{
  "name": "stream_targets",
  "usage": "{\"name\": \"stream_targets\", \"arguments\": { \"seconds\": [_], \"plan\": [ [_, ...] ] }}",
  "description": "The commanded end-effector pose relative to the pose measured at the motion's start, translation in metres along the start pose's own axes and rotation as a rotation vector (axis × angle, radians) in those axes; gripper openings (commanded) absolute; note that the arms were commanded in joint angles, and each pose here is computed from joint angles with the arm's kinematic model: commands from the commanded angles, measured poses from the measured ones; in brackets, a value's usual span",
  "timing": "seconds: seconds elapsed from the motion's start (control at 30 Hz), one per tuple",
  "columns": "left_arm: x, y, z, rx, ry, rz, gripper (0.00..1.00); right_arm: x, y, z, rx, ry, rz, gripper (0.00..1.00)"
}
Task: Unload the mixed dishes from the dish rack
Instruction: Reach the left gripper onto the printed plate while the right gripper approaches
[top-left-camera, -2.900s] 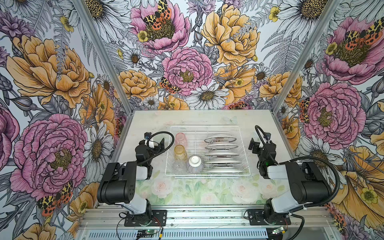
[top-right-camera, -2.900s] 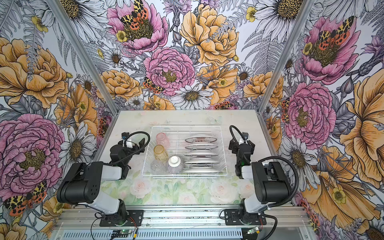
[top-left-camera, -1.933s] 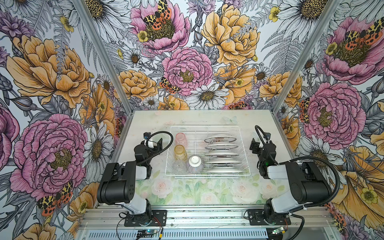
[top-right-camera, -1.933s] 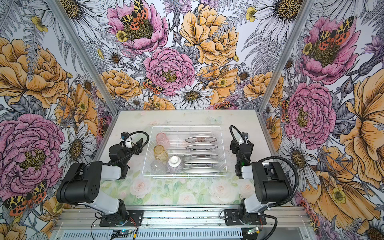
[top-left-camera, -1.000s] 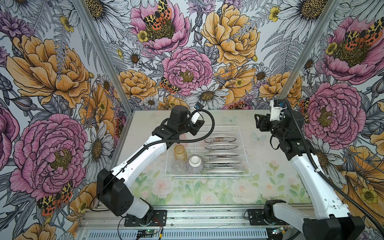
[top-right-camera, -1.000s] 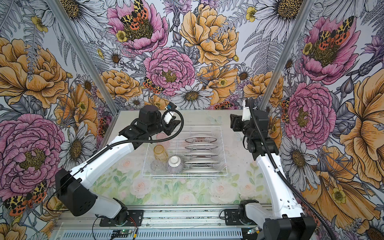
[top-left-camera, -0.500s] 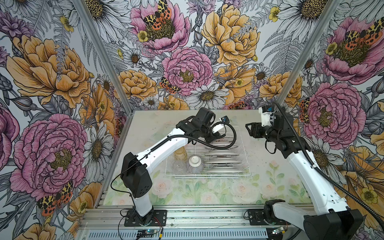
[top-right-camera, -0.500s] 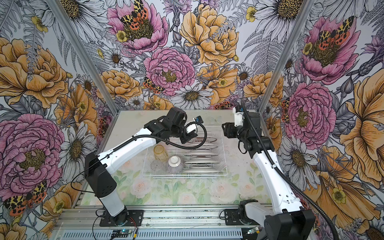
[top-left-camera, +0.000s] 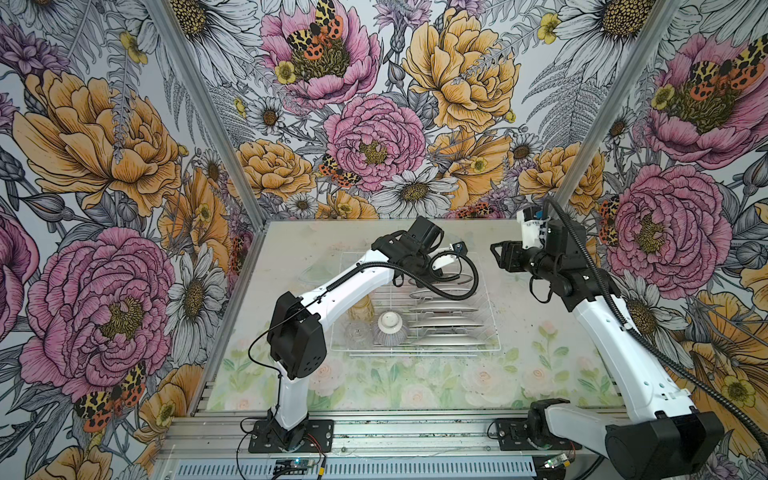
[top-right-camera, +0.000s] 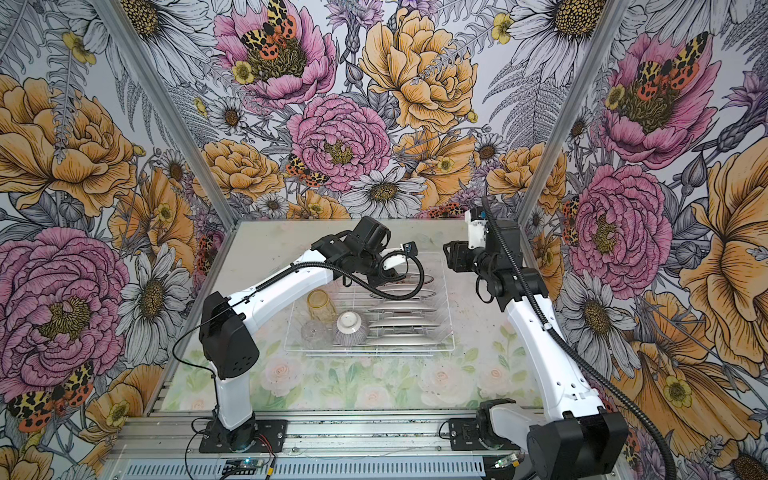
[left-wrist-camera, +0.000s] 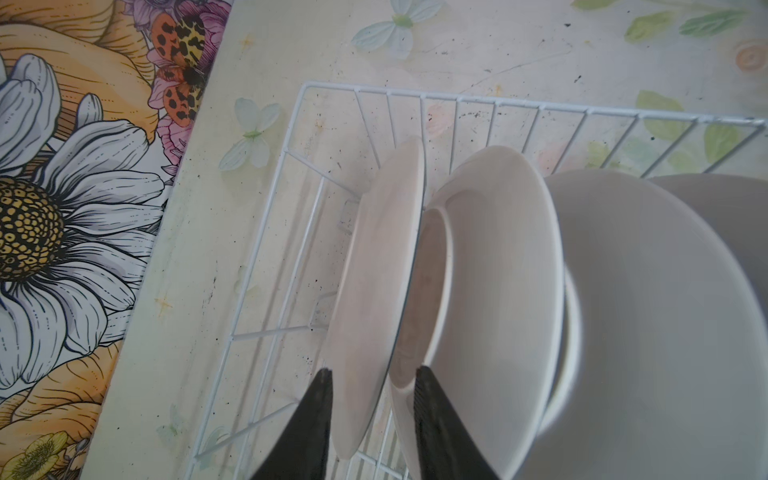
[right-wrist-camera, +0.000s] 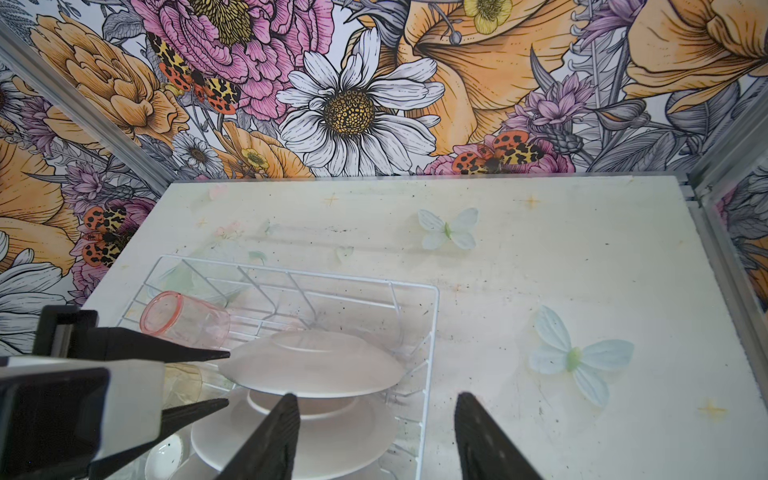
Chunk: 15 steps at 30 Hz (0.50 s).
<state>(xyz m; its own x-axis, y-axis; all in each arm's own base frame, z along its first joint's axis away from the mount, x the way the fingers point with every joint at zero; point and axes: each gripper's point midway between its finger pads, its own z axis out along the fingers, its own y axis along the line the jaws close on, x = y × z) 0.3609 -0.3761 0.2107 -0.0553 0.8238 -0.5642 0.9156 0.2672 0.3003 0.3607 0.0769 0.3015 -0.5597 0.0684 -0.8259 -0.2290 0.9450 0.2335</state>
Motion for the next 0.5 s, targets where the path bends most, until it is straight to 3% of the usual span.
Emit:
{"name": "stream_targets", "arguments": {
  "seconds": [0.0, 0.47],
  "plan": [
    [-0.001, 0.001, -0.001, -0.008, 0.025, 0.041, 0.35, -0.009, 0.001, -0.004, 0.007, -0.022, -0.008, 0.62],
    [0.01, 0.019, 0.027, -0.083, 0.113, 0.101, 0.3, -0.003, -0.003, 0.004, 0.016, 0.002, -0.013, 0.63]
  ]
}}
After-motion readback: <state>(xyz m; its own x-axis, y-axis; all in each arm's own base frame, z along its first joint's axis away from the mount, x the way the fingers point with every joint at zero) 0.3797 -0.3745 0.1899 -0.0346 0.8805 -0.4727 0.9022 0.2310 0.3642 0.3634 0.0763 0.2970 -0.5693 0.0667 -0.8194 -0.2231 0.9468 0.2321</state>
